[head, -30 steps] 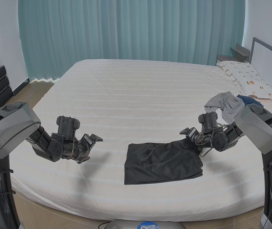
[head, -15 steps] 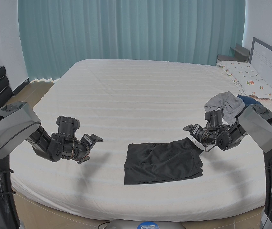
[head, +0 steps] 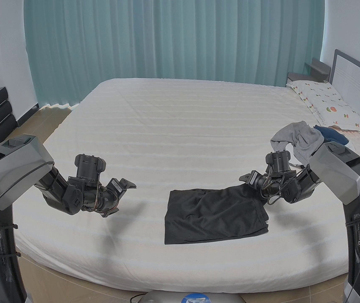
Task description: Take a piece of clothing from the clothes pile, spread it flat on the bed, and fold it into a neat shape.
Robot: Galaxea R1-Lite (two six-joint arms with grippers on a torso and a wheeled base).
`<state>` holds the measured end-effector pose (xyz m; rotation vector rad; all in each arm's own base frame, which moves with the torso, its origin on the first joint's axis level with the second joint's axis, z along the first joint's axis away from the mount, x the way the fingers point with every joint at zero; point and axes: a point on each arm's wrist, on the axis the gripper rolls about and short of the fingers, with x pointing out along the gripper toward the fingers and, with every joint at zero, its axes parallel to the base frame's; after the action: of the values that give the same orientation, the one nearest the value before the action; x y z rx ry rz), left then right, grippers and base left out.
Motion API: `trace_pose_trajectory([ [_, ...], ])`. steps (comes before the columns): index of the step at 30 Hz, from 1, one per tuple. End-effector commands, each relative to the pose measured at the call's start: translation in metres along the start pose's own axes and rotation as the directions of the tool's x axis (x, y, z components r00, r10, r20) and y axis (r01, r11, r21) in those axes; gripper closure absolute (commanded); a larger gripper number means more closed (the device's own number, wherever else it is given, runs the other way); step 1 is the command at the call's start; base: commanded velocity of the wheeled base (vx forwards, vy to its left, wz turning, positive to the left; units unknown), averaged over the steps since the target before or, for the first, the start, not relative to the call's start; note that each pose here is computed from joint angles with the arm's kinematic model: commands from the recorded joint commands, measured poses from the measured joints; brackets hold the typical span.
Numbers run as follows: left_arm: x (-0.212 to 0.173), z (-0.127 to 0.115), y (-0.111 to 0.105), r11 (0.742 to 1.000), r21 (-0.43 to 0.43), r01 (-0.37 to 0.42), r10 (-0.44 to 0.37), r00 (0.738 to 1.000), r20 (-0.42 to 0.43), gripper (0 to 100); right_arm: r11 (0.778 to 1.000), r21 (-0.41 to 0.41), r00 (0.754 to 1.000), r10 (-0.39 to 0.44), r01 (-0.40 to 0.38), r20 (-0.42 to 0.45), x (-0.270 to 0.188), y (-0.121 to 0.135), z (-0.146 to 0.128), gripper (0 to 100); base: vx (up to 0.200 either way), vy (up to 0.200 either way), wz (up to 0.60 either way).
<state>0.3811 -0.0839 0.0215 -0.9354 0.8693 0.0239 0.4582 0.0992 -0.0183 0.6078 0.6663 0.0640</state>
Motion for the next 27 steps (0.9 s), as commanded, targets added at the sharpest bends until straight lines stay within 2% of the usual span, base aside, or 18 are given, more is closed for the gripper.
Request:
trace_pose_trajectory([
  [1,0.000,0.000,0.000,1.000,-0.001,0.000,0.000,1.000,0.000,0,1.000,0.004,1.000,-0.011,0.011,-0.004,0.003,-0.005,-0.002,100,0.000,0.000,0.00],
  [8,0.000,0.000,0.000,1.000,-0.001,0.000,0.000,1.000,0.000,0,0.999,0.024,0.998,-0.045,0.044,0.034,0.001,-0.014,0.010,100,0.000,0.000,0.00],
  [27,0.000,0.000,0.001,1.000,-0.002,-0.003,0.003,1.000,-0.001,0,0.994,0.054,0.994,-0.098,0.095,0.053,-0.003,-0.030,0.017,100,0.000,0.000,0.00],
])
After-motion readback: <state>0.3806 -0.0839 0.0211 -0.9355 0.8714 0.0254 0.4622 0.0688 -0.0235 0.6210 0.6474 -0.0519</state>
